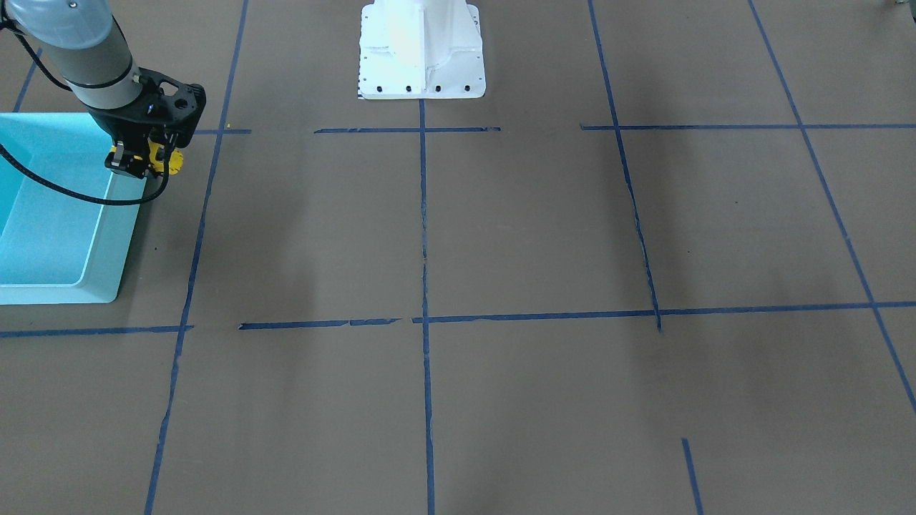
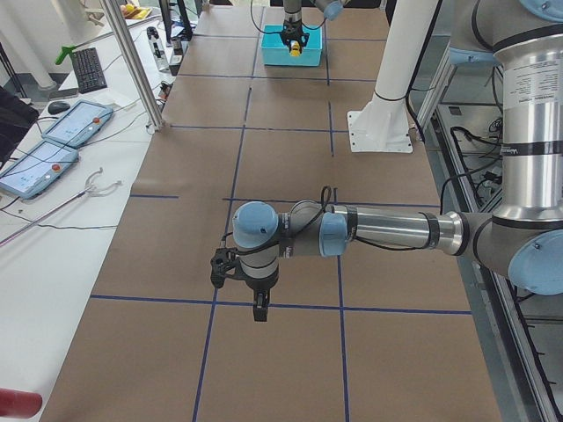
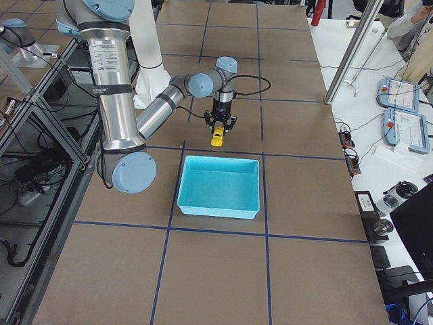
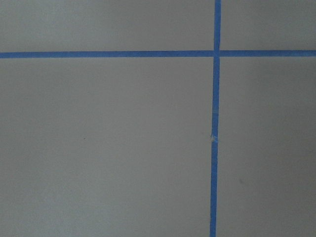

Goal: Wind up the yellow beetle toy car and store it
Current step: 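Carry the held car with the right gripper over the blue bin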

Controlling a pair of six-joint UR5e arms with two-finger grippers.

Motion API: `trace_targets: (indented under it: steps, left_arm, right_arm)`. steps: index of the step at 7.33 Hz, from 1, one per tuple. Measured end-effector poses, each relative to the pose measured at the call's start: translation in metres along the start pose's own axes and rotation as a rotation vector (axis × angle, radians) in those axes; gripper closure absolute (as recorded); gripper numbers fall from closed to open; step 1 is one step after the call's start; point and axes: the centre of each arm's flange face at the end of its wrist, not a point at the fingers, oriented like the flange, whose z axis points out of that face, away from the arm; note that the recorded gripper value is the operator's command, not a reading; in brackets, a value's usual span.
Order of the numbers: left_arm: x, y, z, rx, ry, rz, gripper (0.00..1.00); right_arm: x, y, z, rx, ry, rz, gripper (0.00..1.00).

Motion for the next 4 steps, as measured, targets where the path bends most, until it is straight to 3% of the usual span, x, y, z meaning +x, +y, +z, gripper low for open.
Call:
trace_targets:
  steps: [2,4]
  left_arm:
    - [-0.001,0.002,0.001,-0.002,0.001,-0.001,0.01]
    - [-0.001,0.003,0.002,0.008,0.001,0.009,0.01]
  right_arm:
    - [0.017,0.055,0.003,-0.053,-0.005,-0.079,0.96]
    - [0.028,0.098,0.024,-0.056,0.006,-0.099,0.97]
